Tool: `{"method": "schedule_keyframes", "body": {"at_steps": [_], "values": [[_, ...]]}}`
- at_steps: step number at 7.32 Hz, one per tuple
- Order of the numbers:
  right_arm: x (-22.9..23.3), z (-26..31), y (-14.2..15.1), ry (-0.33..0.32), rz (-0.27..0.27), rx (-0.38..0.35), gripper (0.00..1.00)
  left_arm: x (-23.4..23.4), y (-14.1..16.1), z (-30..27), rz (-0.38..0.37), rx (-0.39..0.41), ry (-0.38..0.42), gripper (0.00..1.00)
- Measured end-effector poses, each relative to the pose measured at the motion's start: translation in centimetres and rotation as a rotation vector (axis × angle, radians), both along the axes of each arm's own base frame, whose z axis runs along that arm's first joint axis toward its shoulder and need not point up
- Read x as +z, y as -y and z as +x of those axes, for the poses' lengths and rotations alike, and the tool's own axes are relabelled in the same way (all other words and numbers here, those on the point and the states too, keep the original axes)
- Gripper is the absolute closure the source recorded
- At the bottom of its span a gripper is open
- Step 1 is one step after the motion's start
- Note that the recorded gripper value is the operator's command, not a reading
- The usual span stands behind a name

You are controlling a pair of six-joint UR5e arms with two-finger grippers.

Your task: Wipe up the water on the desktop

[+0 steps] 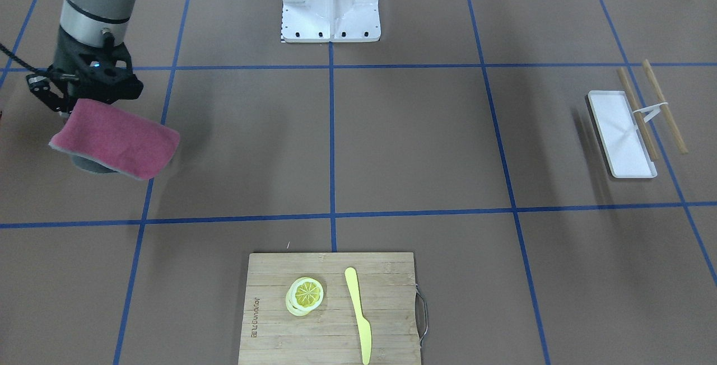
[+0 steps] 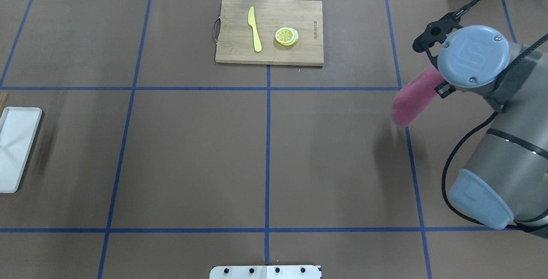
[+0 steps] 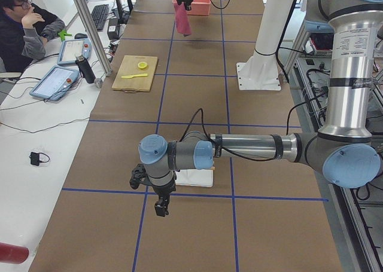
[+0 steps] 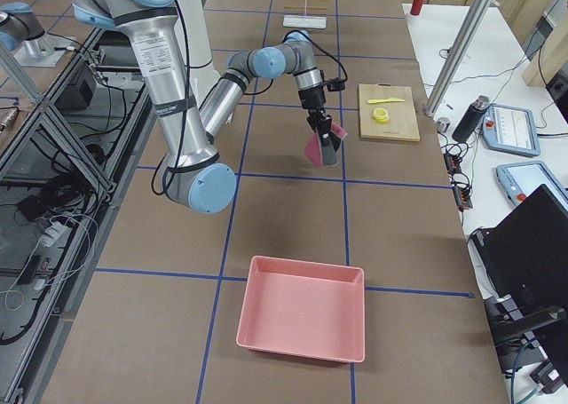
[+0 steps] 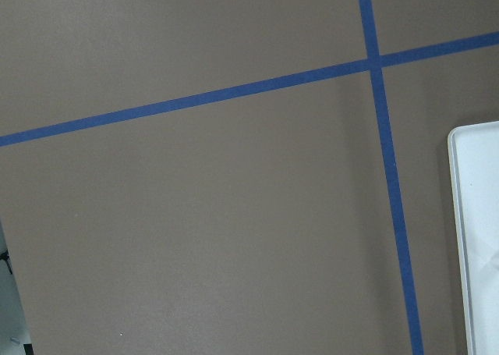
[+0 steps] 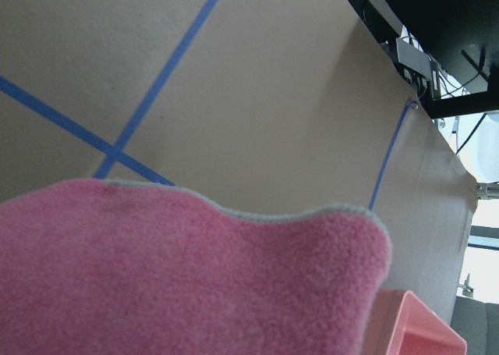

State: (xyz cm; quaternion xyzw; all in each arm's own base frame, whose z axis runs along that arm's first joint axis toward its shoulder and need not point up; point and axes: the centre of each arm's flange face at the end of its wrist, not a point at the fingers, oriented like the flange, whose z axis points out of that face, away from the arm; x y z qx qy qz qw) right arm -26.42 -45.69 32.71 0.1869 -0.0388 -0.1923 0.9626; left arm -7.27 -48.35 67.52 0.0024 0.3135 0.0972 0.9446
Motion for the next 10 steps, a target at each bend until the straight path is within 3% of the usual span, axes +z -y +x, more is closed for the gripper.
{"method": "schedule_keyframes", "body": {"at_steps": [4, 6, 8, 10], "values": [[15.6, 5.7, 4.8, -0.133, -0.045, -0.070, 1.00, -0.5, 0.3, 0.1, 0.012, 0.000, -0.004, 0.02], [24.6, 8.1, 7.4, -0.167, -0.030, -0.099, 1.00, -0.8, 0.4, 0.1, 0.018, 0.000, -0.006, 0.02], [26.8, 7.6, 9.2, -0.161, -0.009, -0.099, 1.00, -0.9, 0.4, 0.1, 0.020, 0.000, -0.008, 0.02], [24.9, 0.9, 9.8, -0.125, -0.020, -0.068, 1.00, -0.9, 0.4, 0.1, 0.021, 0.000, -0.008, 0.02]]}}
